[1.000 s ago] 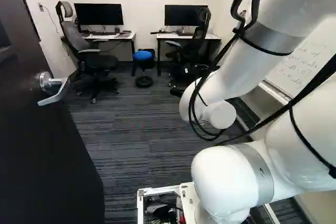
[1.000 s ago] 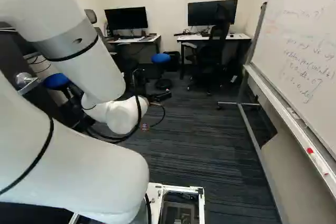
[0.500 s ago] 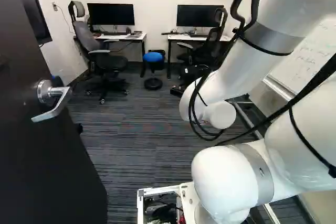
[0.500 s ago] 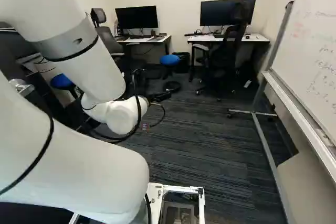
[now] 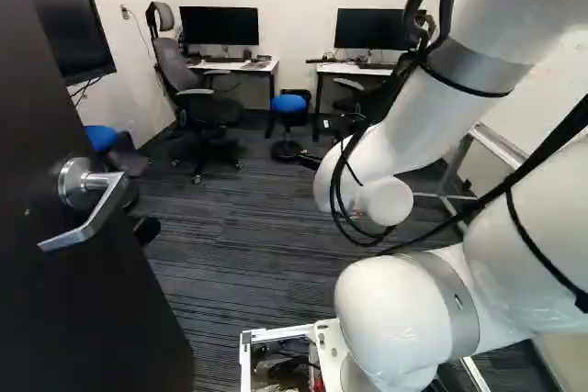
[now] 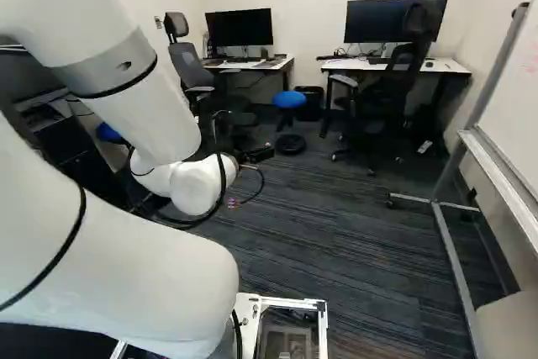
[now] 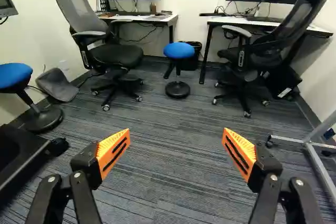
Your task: Open the door and move inside
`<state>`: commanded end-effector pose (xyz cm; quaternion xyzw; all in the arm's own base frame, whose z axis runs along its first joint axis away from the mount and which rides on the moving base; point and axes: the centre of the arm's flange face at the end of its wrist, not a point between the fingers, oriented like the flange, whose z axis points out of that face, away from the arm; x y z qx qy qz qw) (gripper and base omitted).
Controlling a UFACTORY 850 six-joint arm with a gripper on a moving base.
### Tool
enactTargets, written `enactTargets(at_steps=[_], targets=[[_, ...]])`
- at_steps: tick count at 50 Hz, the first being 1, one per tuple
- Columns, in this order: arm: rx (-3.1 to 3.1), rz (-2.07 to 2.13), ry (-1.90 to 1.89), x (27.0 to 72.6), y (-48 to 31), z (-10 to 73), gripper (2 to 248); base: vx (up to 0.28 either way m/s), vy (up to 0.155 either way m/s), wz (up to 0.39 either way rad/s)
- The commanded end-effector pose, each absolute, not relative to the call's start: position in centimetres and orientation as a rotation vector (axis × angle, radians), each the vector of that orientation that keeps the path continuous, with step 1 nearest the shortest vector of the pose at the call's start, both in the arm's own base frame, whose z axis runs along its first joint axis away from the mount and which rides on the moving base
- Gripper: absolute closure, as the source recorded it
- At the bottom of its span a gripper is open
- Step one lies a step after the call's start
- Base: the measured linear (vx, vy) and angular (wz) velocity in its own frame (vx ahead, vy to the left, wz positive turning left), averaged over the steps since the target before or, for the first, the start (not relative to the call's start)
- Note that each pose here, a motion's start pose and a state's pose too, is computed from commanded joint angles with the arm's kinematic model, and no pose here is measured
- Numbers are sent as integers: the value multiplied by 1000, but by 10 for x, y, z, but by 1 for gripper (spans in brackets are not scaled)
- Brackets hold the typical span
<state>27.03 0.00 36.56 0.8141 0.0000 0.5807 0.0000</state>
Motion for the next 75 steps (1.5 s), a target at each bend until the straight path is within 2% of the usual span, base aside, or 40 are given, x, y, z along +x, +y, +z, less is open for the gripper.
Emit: enactTargets(at_steps=[16, 75], targets=[[2558, 1824, 0, 270, 0, 366, 3, 203, 34, 150], [2558, 1824, 0, 270, 0, 366, 3, 196, 7, 5]])
